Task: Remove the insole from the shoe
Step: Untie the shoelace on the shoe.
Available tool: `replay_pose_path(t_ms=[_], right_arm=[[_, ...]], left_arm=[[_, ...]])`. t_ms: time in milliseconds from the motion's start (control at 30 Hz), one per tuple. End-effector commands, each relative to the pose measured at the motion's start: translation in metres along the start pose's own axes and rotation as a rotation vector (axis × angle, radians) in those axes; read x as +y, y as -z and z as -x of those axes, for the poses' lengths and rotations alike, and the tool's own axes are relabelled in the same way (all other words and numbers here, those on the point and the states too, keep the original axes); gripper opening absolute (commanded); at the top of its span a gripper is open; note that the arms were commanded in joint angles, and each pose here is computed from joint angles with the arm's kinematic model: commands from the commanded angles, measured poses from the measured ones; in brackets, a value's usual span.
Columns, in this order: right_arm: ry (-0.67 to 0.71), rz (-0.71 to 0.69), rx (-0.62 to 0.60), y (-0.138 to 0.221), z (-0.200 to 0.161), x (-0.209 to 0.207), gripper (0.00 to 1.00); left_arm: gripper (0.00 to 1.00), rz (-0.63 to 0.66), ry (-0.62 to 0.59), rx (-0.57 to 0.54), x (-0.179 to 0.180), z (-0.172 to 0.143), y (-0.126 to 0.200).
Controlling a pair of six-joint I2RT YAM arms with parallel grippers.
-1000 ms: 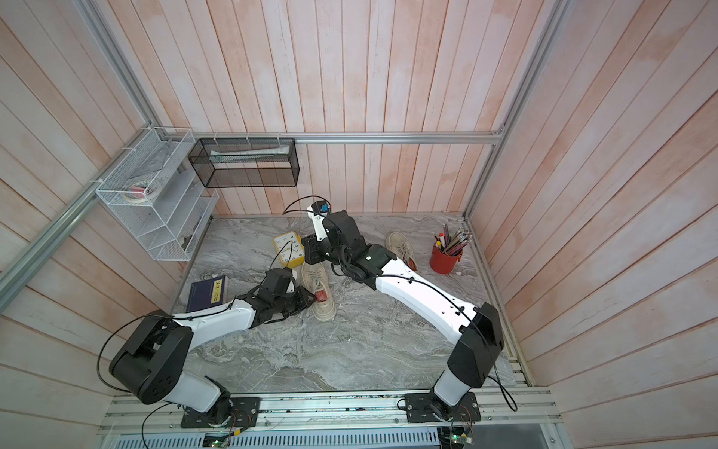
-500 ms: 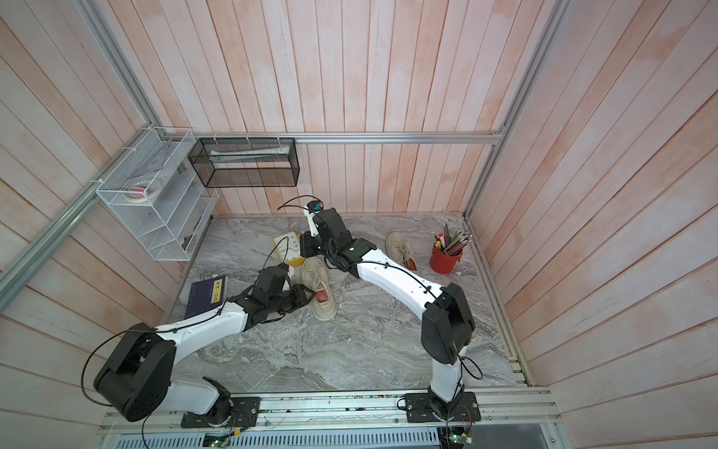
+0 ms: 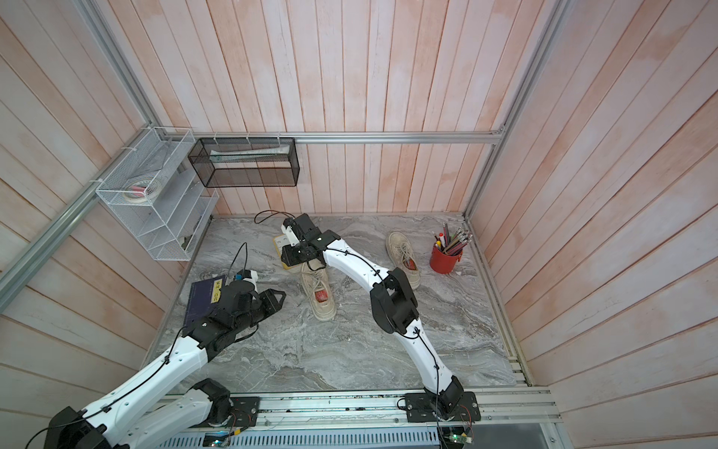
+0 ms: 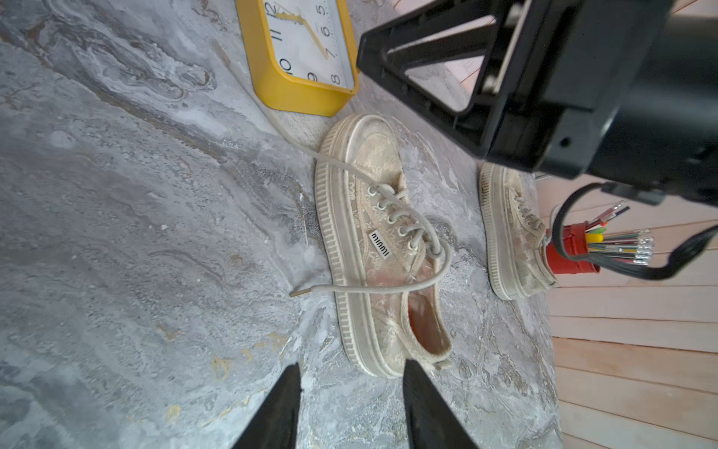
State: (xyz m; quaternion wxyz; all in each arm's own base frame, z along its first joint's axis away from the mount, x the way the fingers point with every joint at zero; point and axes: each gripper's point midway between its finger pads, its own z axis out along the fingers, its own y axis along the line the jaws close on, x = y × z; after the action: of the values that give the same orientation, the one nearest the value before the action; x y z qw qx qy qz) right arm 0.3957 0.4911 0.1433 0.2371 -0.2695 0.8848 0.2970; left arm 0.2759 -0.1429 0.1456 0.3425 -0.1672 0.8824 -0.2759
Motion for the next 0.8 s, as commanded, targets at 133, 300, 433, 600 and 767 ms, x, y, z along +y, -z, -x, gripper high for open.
replay_pose_path(t_ms=[133, 300, 433, 600, 767], right_arm=[[-0.094, -0.039, 0.033, 0.060, 0.009, -0.016, 0.42], [-0.140, -0.099, -0.120, 0.123, 0.016, -0.035, 0.40], [-0.265, -0.227, -0.206, 0.170, -0.014, -0.081, 0.40], [-0.372, -0.316, -0.294, 0.210, -0.058, -0.121, 0.40], [-0.394, -0.372, -0.322, 0.233, -0.077, -0.130, 0.40]], left_arm=[[0.46, -0.055, -0.226, 0.090, -0.021, -0.002, -0.021], [0.45, 0.026, -0.596, 0.144, -0.015, -0.006, -0.033], [0.45, 0.020, -0.919, 0.185, -0.008, -0.012, -0.032], [0.45, -0.006, -1.123, 0.329, 0.010, -0.035, -0.048], [0.46, -0.011, -1.201, 0.372, 0.017, -0.041, -0.069]])
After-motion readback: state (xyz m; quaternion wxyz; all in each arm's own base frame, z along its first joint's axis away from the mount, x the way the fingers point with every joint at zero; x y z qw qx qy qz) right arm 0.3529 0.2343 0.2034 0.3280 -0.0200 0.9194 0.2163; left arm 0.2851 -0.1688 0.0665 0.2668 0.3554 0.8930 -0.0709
